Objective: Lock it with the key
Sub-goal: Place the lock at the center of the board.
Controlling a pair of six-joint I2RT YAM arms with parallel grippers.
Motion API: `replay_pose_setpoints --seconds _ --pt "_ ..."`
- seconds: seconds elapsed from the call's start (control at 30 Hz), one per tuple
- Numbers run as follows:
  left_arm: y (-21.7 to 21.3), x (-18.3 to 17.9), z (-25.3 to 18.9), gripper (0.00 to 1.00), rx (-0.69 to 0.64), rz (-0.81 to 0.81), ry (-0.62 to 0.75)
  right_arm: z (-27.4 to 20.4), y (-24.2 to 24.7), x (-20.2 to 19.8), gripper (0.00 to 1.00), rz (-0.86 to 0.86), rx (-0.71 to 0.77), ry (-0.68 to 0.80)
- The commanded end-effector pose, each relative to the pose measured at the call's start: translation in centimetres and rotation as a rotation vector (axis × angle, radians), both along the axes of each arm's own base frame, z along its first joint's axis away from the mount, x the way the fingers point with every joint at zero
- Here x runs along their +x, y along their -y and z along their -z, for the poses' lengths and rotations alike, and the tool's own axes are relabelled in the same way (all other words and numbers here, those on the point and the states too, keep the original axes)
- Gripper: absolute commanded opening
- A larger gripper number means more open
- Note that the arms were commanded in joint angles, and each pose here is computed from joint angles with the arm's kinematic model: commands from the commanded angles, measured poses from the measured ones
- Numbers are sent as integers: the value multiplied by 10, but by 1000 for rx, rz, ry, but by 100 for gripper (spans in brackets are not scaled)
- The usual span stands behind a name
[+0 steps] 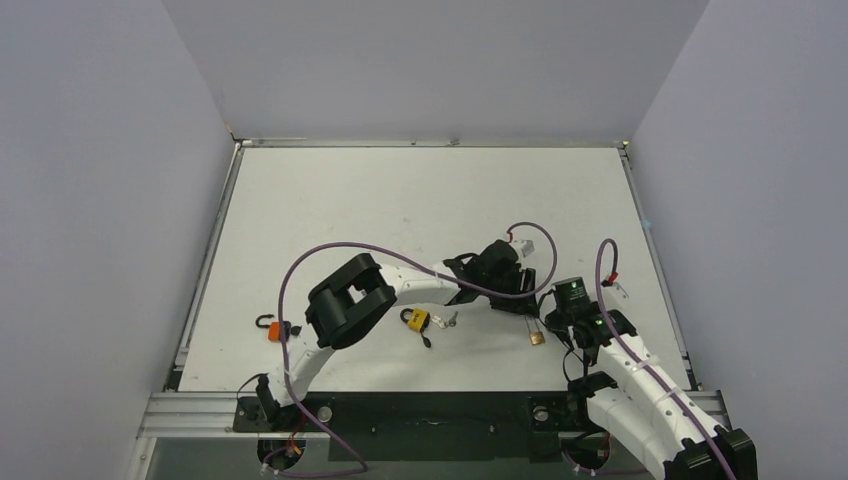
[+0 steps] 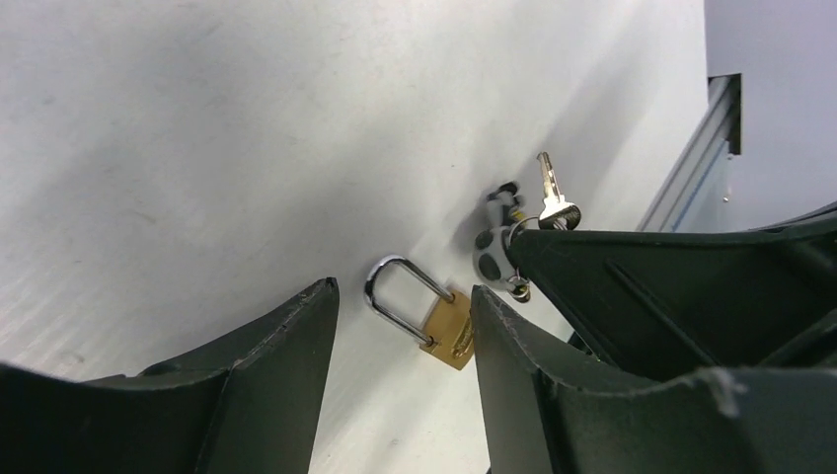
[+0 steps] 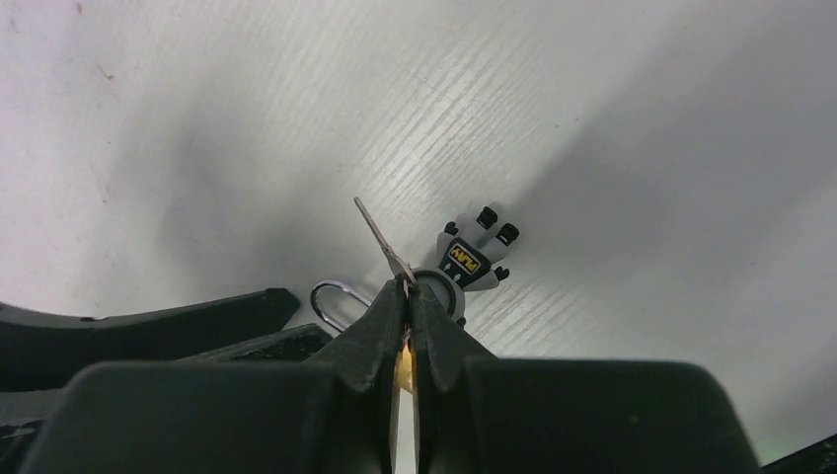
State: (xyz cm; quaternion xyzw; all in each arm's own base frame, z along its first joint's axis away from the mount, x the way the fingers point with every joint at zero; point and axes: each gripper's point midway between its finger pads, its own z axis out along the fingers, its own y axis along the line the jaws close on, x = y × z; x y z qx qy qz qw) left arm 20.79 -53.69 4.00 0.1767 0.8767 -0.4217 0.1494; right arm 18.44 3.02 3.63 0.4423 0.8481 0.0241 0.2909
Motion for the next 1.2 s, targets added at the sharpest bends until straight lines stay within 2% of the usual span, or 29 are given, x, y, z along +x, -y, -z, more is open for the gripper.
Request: replay_pose_setpoints --seconds 0.0,0.17,0.2,0.4,0.6,0.73,0.87,1.17 --pt "-8 15 -24 50 47 -30 104 11 7 -10 0 14 -25 -42" --pt "-19 31 -52 52 26 -67 155 9 5 -9 0 0 -18 -37" --pt "-23 34 -54 53 24 -77 159 9 5 -9 3 -2 -18 -37" --pt "-50 53 -106 54 -48 -126 214 3 1 -5 28 -14 -2 -15" --pt "-81 67 -137 56 -95 -167 232 -11 -4 2 53 -41 15 18" --pt "-104 75 -154 57 -111 -202 252 -23 -8 7 75 -67 22 39" --pt "-123 78 -169 58 -126 -234 272 -39 -7 10 83 -82 13 64" --pt "-178 86 -200 59 -157 -329 298 -79 -7 28 85 -163 -49 133"
